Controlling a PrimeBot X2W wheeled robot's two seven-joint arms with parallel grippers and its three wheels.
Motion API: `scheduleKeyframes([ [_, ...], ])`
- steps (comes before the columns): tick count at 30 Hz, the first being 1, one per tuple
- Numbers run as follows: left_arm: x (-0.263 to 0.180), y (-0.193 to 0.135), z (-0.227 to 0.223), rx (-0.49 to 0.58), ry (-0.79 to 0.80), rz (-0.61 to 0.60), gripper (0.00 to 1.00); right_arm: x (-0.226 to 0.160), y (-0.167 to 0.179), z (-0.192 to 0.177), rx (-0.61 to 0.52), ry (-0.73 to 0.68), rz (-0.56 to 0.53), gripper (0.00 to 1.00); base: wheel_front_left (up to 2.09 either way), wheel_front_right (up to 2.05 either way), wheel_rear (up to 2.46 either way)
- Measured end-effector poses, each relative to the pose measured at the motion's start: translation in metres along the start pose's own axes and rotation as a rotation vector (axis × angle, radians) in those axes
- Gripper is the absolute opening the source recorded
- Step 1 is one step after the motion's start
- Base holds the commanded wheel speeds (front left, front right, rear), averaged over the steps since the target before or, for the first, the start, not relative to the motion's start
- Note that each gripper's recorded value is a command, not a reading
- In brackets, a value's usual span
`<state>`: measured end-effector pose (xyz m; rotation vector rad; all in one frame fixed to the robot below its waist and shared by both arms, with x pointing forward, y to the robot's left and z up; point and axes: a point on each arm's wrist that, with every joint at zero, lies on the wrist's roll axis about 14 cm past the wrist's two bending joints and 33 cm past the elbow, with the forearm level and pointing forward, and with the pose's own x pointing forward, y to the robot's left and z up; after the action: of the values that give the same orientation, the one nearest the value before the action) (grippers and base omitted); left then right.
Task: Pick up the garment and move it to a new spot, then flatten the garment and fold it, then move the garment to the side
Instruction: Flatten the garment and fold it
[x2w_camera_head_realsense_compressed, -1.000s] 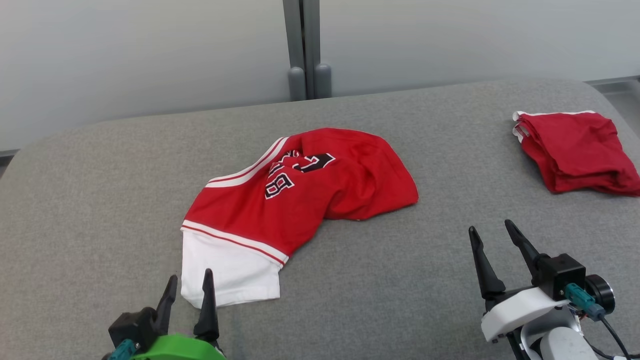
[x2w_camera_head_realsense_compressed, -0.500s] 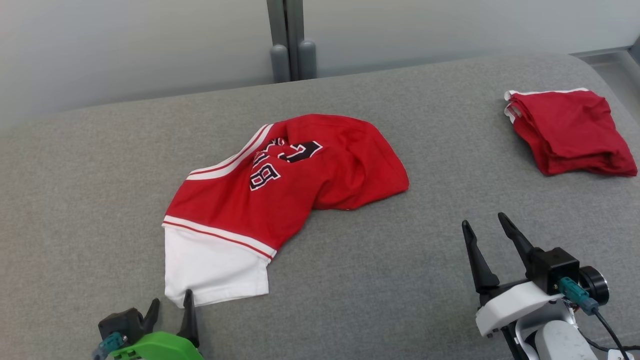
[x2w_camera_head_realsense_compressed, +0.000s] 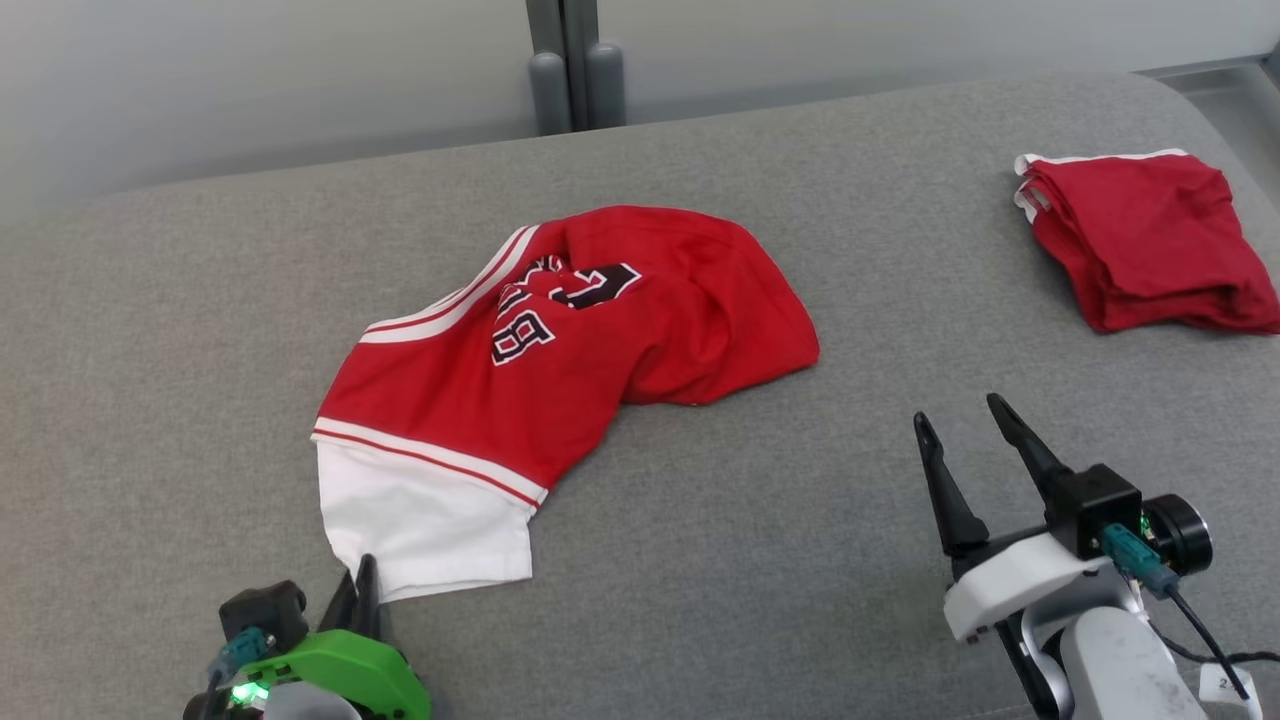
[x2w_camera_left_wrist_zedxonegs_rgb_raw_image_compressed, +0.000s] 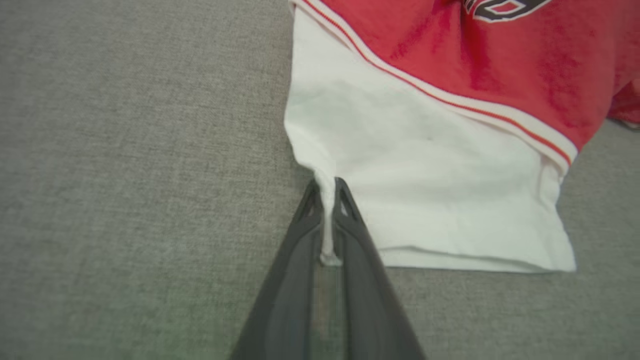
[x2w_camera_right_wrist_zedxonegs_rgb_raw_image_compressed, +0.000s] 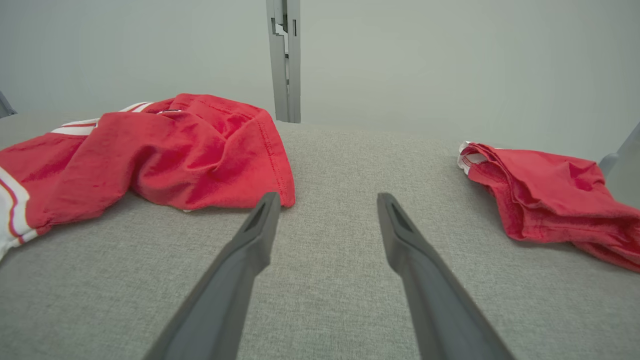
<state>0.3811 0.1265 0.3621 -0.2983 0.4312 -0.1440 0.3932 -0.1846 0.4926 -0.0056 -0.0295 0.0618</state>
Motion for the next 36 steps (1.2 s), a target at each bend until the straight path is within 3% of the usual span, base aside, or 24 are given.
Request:
scheduleKeyframes([
  [8, 0.002, -0.003, 0.026, -0.016, -0.093, -0.015, 0.0, 0.044, 0.012, -0.007, -0.041, 0.046, 0.051, 1.0, 0.0, 0.0, 0.0],
  [15, 0.003, -0.002, 0.058, -0.014, -0.201, -0.017, 0.0, 0.088, 0.029, -0.038, -0.059, 0.215, 0.103, 1.0, 0.0, 0.0, 0.0],
  [29, 0.005, 0.012, 0.062, -0.026, -0.23, 0.021, 0.0, 0.108, 0.064, -0.1, -0.067, 0.434, 0.213, 1.0, 0.0, 0.0, 0.0],
  [30, 0.005, 0.012, 0.062, -0.026, -0.229, 0.022, 0.0, 0.109, 0.065, -0.1, -0.07, 0.437, 0.217, 0.96, 0.0, 0.0, 0.0],
  [31, 0.006, 0.012, 0.062, -0.024, -0.228, 0.02, 0.0, 0.109, 0.066, -0.1, -0.07, 0.441, 0.219, 0.47, 0.0, 0.0, 0.0],
  [33, 0.007, 0.01, 0.062, -0.019, -0.228, 0.016, 0.0, 0.109, 0.066, -0.101, -0.067, 0.442, 0.222, 0.11, 0.0, 0.0, 0.0],
  [34, 0.008, 0.009, 0.062, -0.02, -0.228, 0.014, 0.0, 0.109, 0.066, -0.1, -0.067, 0.442, 0.224, 0.0, 0.0, 0.0, 0.0],
  [36, 0.009, 0.008, 0.062, -0.021, -0.227, 0.01, 0.0, 0.108, 0.067, -0.101, -0.06, 0.446, 0.228, 0.0, 0.0, 0.0, 0.0],
])
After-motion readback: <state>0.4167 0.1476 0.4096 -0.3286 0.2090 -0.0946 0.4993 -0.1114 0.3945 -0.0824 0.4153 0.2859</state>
